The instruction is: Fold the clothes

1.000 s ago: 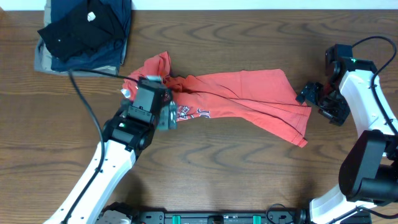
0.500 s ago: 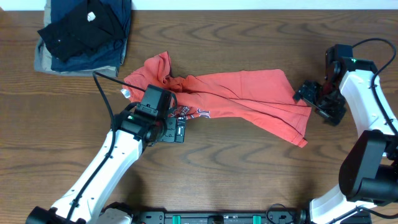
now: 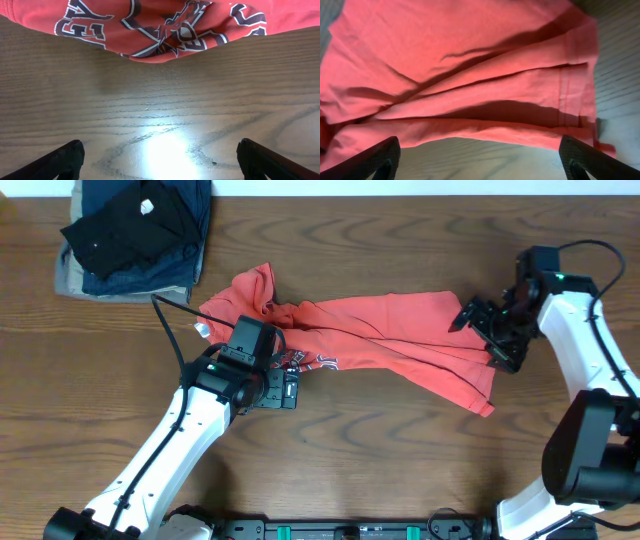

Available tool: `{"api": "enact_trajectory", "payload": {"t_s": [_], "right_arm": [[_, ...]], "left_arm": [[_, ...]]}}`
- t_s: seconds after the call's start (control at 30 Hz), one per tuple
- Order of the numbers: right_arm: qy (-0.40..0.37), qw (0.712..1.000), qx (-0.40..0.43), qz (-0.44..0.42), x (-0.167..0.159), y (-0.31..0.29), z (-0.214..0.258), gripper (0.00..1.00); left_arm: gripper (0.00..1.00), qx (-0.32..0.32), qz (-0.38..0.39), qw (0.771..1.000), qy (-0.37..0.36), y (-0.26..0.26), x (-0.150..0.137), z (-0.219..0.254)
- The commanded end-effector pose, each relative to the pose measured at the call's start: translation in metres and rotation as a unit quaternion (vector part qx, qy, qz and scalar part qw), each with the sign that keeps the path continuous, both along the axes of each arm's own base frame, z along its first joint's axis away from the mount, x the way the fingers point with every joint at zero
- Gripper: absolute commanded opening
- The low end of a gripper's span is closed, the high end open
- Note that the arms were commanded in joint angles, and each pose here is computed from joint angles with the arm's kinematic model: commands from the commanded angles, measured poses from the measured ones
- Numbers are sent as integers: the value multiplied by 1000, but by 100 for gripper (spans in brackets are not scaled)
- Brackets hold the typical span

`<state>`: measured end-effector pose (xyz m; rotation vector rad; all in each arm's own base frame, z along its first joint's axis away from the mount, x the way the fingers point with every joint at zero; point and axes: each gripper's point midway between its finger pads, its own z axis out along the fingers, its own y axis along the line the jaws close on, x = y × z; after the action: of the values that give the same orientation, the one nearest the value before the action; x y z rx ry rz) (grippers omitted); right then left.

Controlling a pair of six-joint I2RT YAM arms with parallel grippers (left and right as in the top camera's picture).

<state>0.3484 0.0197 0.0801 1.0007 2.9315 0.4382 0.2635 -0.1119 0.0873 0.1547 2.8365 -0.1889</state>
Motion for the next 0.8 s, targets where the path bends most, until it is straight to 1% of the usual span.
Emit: {"api": "enact_trajectory", "payload": {"t_s": [0.0, 0.17, 0.23, 0.3, 0.37, 0.4, 0.5, 0.53, 0.7, 0.77], "right_arm": [[7, 999, -41, 20, -8, 8, -4, 99], [15, 996, -77, 46, -14, 15, -6, 99], [24, 992, -112, 54, -18, 9, -7, 99], [35, 986, -154, 45, -23, 0, -8, 99], [47, 984, -172, 24, -27, -4, -9, 99], [48, 984, -172, 19, -27, -4, -9, 98], [50, 984, -171, 13, -26, -3, -12, 87], [49, 984, -172, 13, -24, -3, -14, 85], [35, 982, -183, 12, -12, -7, -23, 84], [21, 982, -184, 23, -5, -7, -24, 79]], "left_arm": [[98, -3, 3, 1000, 8, -1, -3, -5], [98, -6, 3, 1000, 2, -2, 0, -4], [98, -6, 3, 1000, 2, -2, 0, -4], [98, -6, 3, 1000, 2, -2, 0, -4], [98, -6, 3, 1000, 2, -2, 0, -4], [98, -6, 3, 1000, 2, -2, 0, -4], [98, -6, 3, 1000, 2, -2, 0, -4], [98, -6, 2, 1000, 2, -2, 0, -4], [98, -5, 3, 1000, 4, -2, -1, -5], [98, -4, 2, 1000, 5, -1, -2, -5]]}}
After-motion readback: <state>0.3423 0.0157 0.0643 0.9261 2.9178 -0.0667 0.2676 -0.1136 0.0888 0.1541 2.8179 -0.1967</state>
